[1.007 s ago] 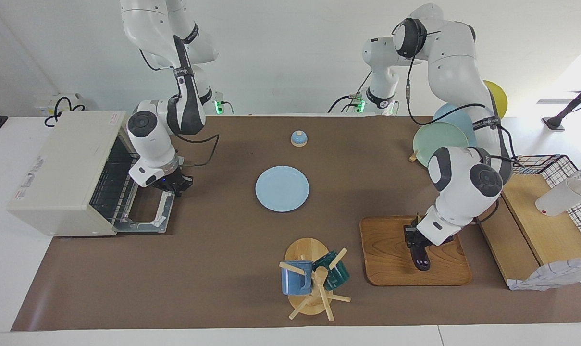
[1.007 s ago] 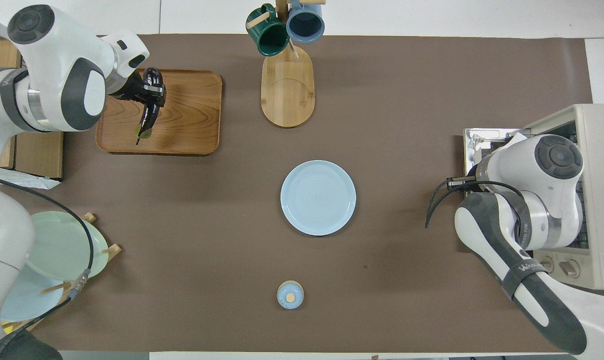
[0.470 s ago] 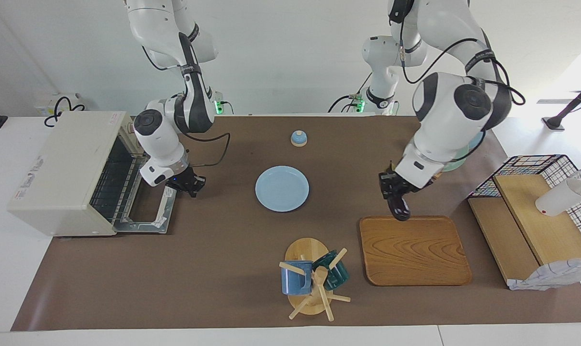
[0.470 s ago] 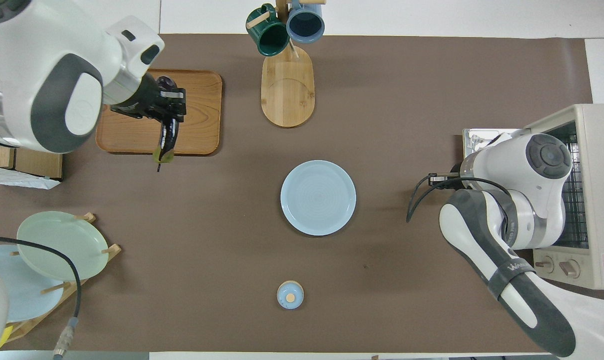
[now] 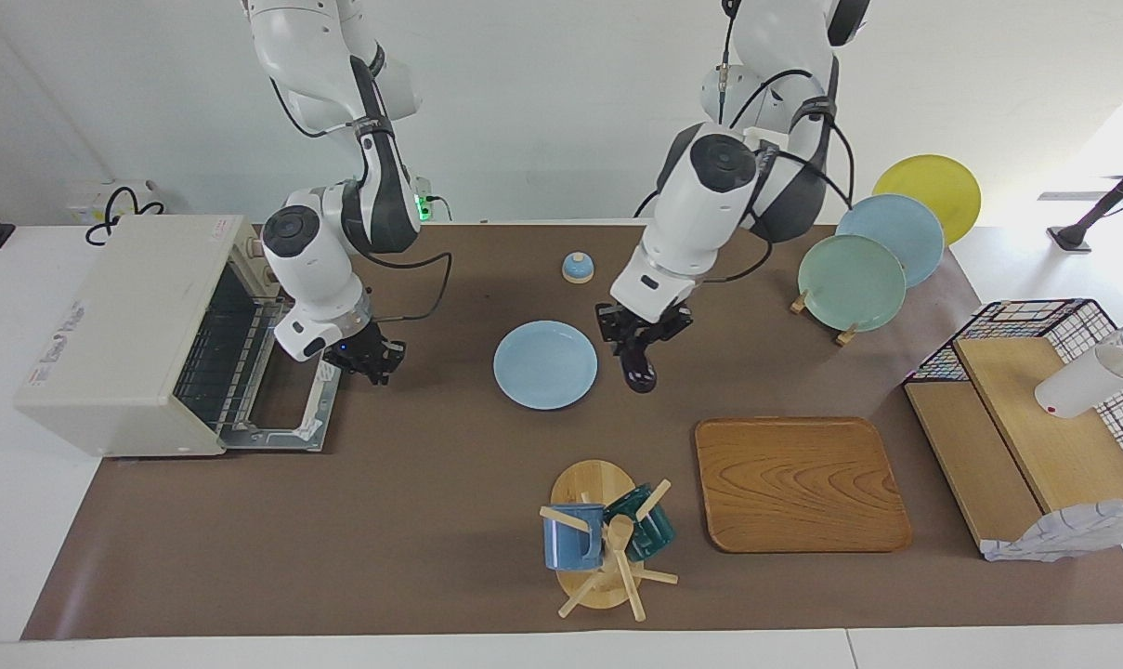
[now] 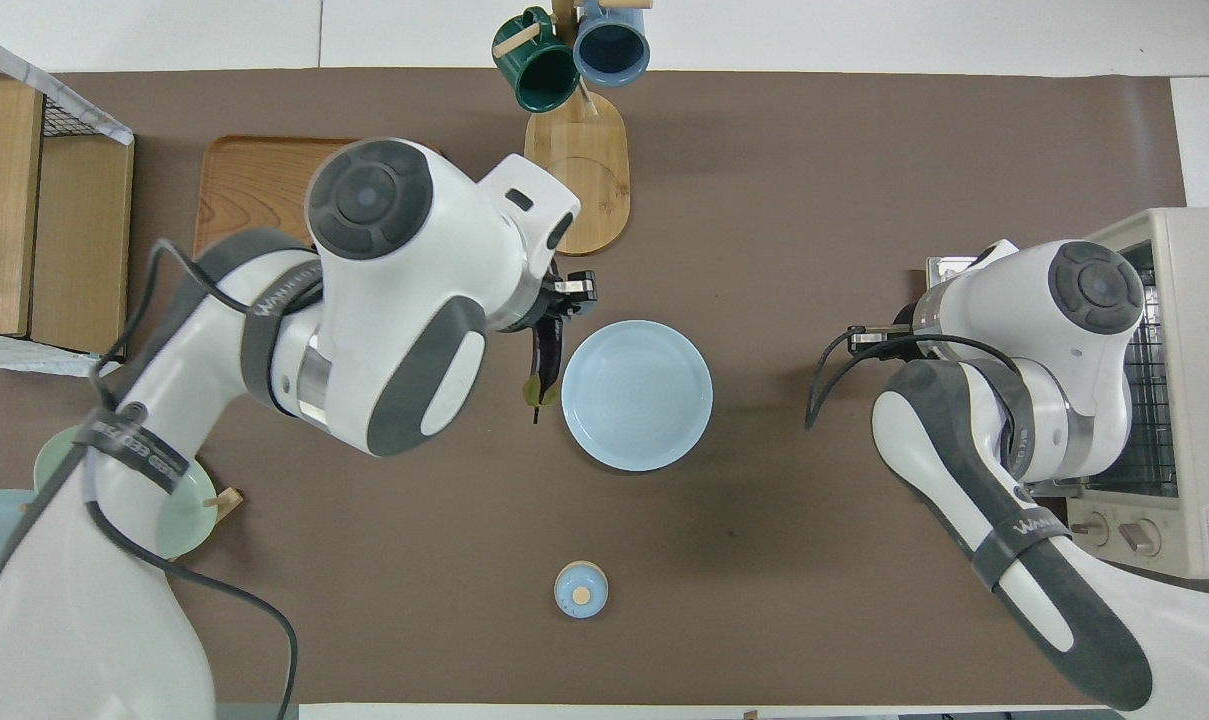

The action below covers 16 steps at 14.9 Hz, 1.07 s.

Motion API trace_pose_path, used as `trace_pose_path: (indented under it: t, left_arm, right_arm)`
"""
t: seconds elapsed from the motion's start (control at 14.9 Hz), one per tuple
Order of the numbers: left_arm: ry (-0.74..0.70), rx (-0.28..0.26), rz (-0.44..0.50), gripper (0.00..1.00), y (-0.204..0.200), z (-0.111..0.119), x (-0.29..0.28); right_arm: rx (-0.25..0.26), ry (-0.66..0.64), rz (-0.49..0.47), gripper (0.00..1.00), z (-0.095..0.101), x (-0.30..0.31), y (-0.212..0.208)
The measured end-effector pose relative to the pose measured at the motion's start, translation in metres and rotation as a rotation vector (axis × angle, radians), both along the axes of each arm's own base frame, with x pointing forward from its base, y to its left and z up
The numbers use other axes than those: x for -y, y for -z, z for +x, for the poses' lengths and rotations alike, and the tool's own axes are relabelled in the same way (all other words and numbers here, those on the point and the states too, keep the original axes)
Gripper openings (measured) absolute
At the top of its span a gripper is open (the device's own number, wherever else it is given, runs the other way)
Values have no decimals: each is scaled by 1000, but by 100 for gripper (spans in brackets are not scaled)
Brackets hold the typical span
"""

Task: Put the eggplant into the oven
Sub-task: 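Carry the eggplant with the left gripper and lower it onto the blue plate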

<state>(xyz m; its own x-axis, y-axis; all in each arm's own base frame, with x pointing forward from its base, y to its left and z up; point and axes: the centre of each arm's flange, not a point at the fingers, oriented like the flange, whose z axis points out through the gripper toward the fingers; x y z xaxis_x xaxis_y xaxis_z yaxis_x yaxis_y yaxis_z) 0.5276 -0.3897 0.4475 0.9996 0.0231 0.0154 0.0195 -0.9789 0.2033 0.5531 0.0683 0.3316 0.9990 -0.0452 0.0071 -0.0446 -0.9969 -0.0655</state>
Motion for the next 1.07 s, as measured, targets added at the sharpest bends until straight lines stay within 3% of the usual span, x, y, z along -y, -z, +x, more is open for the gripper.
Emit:
trace_pose_path:
  t: [0.13,0.27,0.54,1.07]
  left_arm:
    - [9,17,-15,35,30,-32,33]
    - [23,18,-17,35,57,-54,54]
    - [41,2,-5,35,101,-68,69]
    - [34,5,-4,36,116,-66,67]
  right_arm:
    - [-2,1,-1,52,1,0,2]
    - [-4,0,-1,56,1,0,2]
    - [-2,1,-1,59,1,1,2]
    - [-3,2,-1,59,1,1,2]
